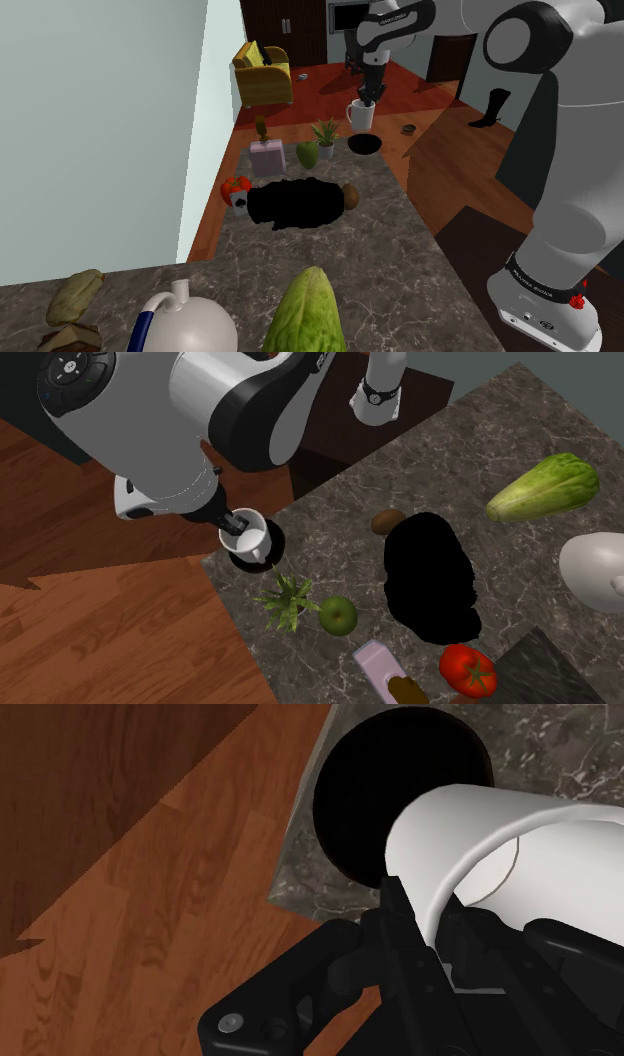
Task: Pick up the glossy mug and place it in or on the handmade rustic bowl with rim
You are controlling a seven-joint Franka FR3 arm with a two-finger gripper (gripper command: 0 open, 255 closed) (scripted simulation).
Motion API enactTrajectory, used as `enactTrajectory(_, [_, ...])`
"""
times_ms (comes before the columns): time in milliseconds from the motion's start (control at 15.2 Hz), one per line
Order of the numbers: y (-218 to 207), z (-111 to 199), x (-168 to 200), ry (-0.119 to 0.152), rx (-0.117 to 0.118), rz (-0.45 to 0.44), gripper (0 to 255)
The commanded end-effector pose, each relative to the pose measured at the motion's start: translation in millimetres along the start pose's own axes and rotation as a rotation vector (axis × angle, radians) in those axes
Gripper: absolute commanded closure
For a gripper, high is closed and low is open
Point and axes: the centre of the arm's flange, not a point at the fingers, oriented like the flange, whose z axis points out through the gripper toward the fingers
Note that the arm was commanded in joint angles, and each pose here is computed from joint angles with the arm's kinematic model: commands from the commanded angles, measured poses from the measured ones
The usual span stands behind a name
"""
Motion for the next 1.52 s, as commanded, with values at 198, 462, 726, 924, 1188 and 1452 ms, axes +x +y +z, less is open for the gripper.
enactTrajectory(198, [1.2,25.8,-0.3,0.001,0.0,0.0,255])
enactTrajectory(462, [2.4,46.9,-0.7,0.001,0.0,0.0,255])
enactTrajectory(726, [3.1,59.4,-1.0,0.001,0.0,0.0,255])
enactTrajectory(924, [3.1,59.4,-1.0,0.001,0.0,0.0,255])
enactTrajectory(1188, [3.1,59.4,-0.9,0.001,0.0,0.0,0])
enactTrajectory(1452, [3.1,59.4,-1.0,0.001,0.0,0.0,0])
